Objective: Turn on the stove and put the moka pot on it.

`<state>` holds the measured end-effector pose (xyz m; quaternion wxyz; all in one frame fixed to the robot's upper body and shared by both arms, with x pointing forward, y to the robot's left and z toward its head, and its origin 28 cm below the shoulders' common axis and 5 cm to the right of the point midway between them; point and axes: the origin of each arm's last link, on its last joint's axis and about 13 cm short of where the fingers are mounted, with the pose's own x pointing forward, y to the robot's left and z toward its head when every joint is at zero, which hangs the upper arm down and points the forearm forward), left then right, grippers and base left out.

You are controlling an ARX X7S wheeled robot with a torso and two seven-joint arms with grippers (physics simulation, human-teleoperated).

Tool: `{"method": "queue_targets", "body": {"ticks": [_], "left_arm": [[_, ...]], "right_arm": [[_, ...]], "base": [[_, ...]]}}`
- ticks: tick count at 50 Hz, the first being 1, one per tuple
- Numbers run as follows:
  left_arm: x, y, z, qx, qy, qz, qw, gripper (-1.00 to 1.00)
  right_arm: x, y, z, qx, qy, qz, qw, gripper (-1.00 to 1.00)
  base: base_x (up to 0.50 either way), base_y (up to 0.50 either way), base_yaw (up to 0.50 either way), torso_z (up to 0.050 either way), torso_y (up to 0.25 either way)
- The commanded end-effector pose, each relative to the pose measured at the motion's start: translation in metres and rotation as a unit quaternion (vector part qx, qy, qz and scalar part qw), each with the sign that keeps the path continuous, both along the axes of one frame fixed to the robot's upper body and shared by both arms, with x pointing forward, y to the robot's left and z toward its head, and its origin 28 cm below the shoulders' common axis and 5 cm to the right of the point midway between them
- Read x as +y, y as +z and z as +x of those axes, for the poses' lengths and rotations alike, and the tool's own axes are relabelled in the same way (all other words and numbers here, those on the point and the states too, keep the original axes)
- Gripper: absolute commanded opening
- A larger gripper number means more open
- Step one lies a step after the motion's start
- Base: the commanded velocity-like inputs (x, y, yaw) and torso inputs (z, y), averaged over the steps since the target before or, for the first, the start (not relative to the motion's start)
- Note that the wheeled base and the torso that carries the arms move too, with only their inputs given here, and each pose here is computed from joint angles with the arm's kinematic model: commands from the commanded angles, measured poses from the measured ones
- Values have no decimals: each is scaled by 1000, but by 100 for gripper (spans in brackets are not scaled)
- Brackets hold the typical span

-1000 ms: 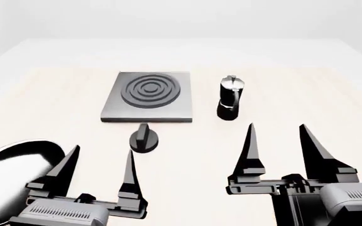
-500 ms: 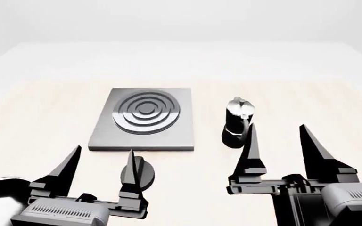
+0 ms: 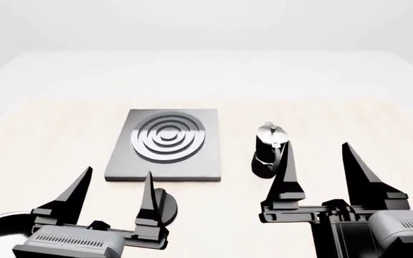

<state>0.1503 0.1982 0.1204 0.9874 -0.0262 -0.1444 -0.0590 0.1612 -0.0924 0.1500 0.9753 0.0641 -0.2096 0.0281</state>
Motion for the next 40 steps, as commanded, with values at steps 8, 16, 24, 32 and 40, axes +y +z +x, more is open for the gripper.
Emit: {"method": "queue_targets", "body": {"ticks": [8,16,24,32,40], "left_arm": [[3,0,3,-9,20,1,1000,100],[3,1,2,-10,21,2,1000,100],[2,1,2,-7,23,15,1000,100],[2,0,2,-7,22,18,1000,100],[2,0,2,-7,21,19,1000,100]], "right_arm": [[-2,2,-1,-5,-8,-1,1000,100],[-2,1,-1,-4,-7,0,1000,100],[-2,1,-1,-4,-6,0,1000,100],[-3,2,-1,-4,-6,2,1000,100],[-2,2,-1,-3,-5,2,1000,100]], "base": [[0,0,0,49,0],[0,0,0,49,0],[0,0,0,45,-125],[0,0,0,37,-209],[0,0,0,36,-211]]}}
